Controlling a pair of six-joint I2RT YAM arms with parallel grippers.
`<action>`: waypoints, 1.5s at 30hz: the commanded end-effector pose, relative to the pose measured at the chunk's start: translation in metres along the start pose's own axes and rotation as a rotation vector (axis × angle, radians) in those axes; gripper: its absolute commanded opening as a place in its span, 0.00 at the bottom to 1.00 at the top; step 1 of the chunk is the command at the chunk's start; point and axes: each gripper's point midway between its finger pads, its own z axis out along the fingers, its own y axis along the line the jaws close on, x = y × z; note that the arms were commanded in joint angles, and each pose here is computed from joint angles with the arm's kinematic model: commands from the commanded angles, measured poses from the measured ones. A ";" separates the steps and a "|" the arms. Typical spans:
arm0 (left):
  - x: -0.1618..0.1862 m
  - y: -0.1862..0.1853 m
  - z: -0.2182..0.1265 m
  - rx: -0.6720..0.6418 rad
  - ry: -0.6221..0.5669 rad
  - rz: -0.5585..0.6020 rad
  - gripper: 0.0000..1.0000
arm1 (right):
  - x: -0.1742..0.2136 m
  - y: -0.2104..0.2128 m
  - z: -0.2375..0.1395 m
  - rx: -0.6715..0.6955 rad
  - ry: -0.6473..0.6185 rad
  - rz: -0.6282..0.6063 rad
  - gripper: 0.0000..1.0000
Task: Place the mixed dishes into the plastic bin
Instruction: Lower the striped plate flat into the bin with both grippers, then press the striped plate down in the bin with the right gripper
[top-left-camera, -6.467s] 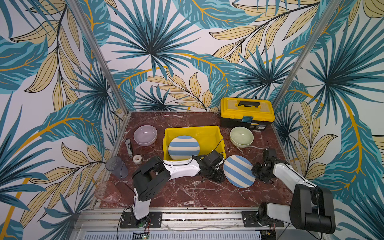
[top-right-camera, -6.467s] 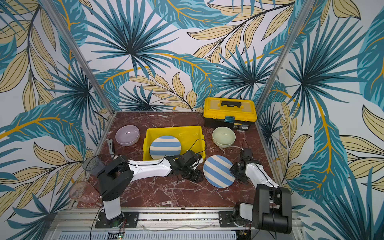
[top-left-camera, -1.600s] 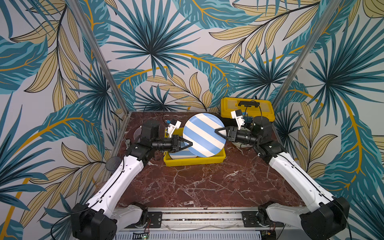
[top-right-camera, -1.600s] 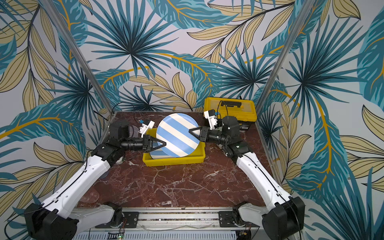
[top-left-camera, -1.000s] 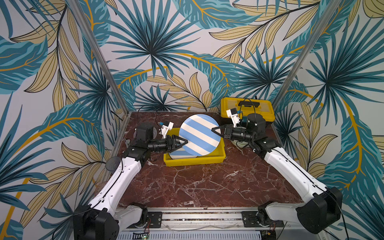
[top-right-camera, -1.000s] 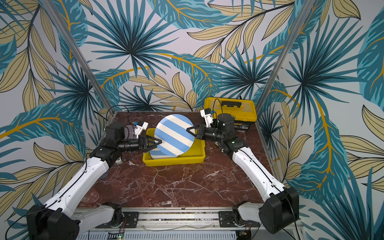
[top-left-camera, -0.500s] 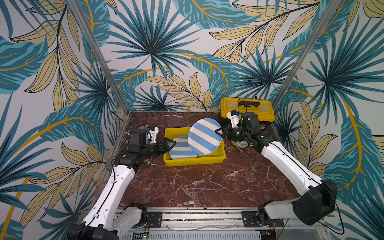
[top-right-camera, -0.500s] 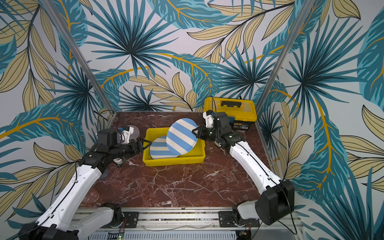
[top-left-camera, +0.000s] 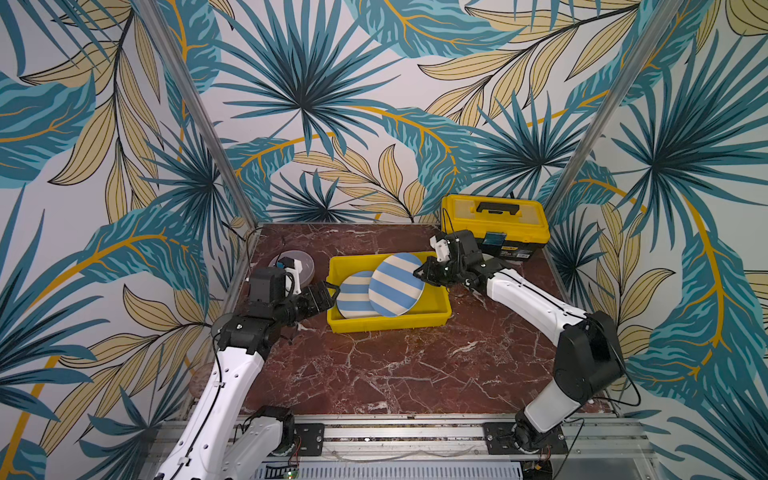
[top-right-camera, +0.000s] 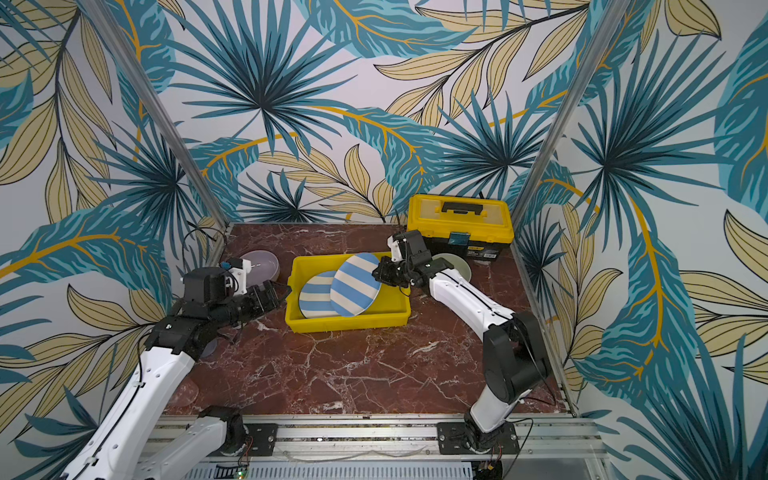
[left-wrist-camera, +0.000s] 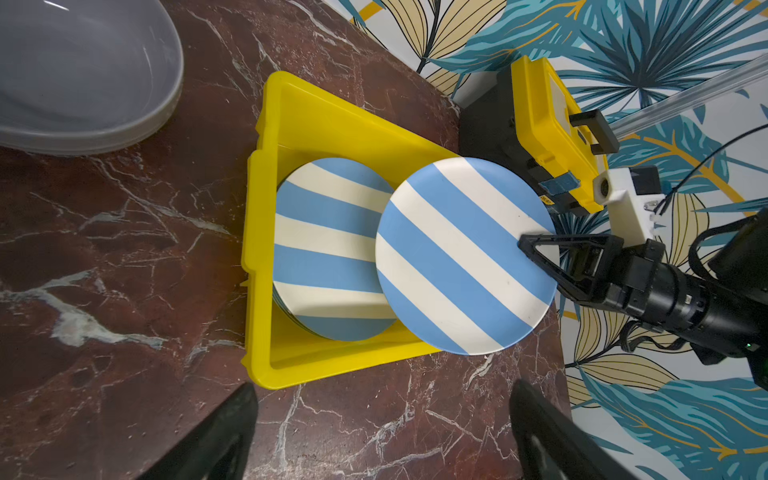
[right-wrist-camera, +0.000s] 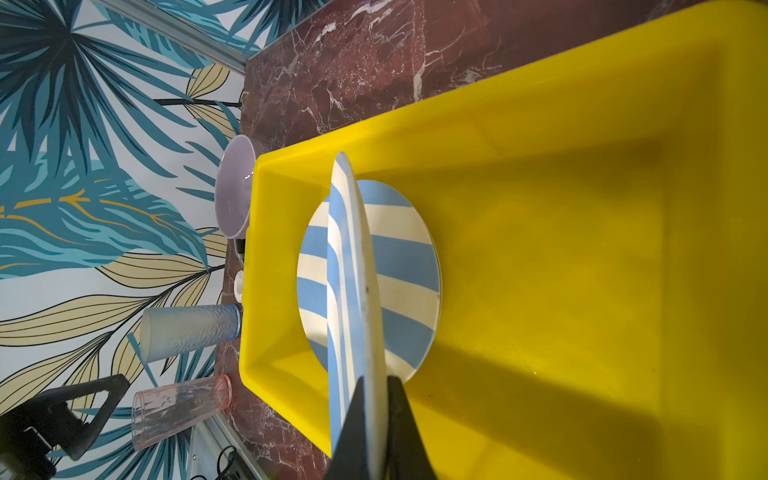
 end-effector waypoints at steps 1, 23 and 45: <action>-0.002 0.006 -0.005 -0.031 -0.017 0.020 0.95 | -0.003 0.016 0.015 -0.050 -0.009 -0.011 0.00; 0.001 0.019 0.000 -0.066 -0.002 0.003 0.95 | 0.016 0.035 0.093 -0.177 0.062 0.022 0.01; 0.000 0.022 0.009 -0.060 0.007 -0.021 0.95 | 0.041 0.006 0.108 -0.121 0.114 0.023 0.27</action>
